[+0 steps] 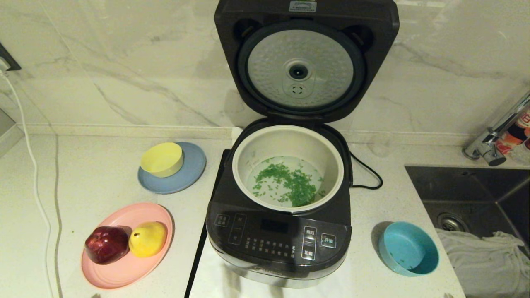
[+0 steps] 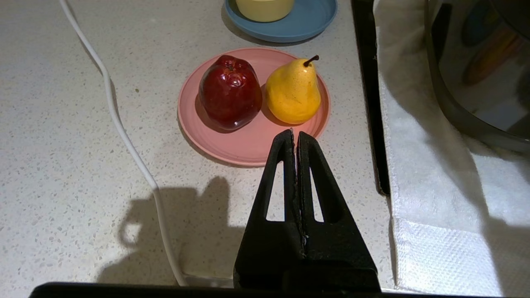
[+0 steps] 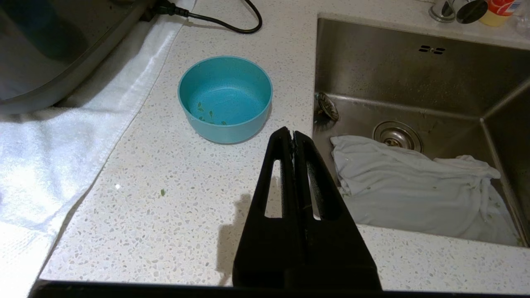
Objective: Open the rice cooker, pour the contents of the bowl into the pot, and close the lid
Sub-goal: Close the rice cooker
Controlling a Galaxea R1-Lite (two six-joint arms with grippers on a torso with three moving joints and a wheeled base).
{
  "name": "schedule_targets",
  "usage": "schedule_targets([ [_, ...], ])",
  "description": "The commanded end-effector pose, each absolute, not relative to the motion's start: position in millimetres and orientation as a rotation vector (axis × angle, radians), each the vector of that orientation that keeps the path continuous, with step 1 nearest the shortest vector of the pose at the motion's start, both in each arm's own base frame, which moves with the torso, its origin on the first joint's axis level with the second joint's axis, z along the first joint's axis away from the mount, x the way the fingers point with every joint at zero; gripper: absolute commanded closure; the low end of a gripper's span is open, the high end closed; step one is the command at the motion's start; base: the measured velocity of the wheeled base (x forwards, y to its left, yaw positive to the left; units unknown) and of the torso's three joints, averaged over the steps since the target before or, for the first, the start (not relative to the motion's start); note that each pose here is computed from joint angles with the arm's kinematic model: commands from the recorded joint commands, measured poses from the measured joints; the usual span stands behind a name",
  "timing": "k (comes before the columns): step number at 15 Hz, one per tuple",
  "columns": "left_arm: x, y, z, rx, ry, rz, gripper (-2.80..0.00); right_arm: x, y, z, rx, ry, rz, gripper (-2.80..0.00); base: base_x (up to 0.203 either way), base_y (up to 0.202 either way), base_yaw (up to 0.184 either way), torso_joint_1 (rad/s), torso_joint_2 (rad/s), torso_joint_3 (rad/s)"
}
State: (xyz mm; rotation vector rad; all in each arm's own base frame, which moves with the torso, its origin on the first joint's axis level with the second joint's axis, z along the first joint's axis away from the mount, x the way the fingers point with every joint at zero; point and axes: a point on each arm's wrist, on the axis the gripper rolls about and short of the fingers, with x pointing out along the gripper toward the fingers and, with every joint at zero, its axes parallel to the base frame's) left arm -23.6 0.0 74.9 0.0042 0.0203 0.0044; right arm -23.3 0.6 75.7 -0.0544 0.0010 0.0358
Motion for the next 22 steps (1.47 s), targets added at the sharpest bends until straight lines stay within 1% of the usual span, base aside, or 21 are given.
schedule_targets([
  [1, -23.6, 0.0, 75.0, 0.011, 0.018, 0.005, 0.00, -23.4, 0.6, 75.7, -0.055, 0.001, 0.037, 0.00, 0.000, 0.000, 0.000, 0.000, 0.00, 0.000],
  [5, -23.2, 0.1, 75.6, 0.012, 0.001, 0.009, 0.00, -23.4, 0.6, 75.7, -0.055, 0.001, 0.037, 0.00, 0.000, 0.000, 0.000, 0.000, 0.00, 0.000],
  [7, -27.0, 0.4, 92.5, 0.008, -0.094, 0.023, 0.00, -23.4, 0.6, 75.7, -0.055, 0.001, 0.037, 0.00, 0.000, 0.000, 0.000, 0.000, 0.00, 0.000],
  [9, -44.3, 0.7, 135.8, 0.008, -0.221, 0.043, 0.00, -23.4, 0.6, 75.7, -0.055, 0.001, 0.037, 0.00, 0.000, 0.000, 0.000, 0.000, 0.00, 0.000],
  [11, -64.2, 0.8, 184.7, 0.008, -0.300, 0.050, 0.00, -23.4, 0.6, 75.7, -0.055, 0.001, 0.037, 0.00, 0.000, 0.000, 0.000, 0.000, 0.00, 0.000],
  [14, -46.3, 1.0, 241.7, 0.007, -0.232, 0.054, 0.00, -23.4, 0.6, 75.7, -0.055, 0.001, 0.037, 0.00, 0.000, 0.000, 0.000, 0.000, 0.00, 0.000],
  [16, -35.1, 1.0, 265.0, 0.003, -0.220, 0.055, 0.00, -23.4, 0.6, 75.7, -0.055, 0.001, 0.037, 0.00, 0.000, 0.000, 0.000, 0.000, 0.00, 0.000],
  [22, -31.2, 1.1, 252.0, 0.012, -0.190, 0.057, 0.00, -23.4, 0.6, 75.7, -0.055, 0.001, 0.037, 0.00, 0.000, 0.000, 0.000, 0.000, 0.00, 0.000],
])
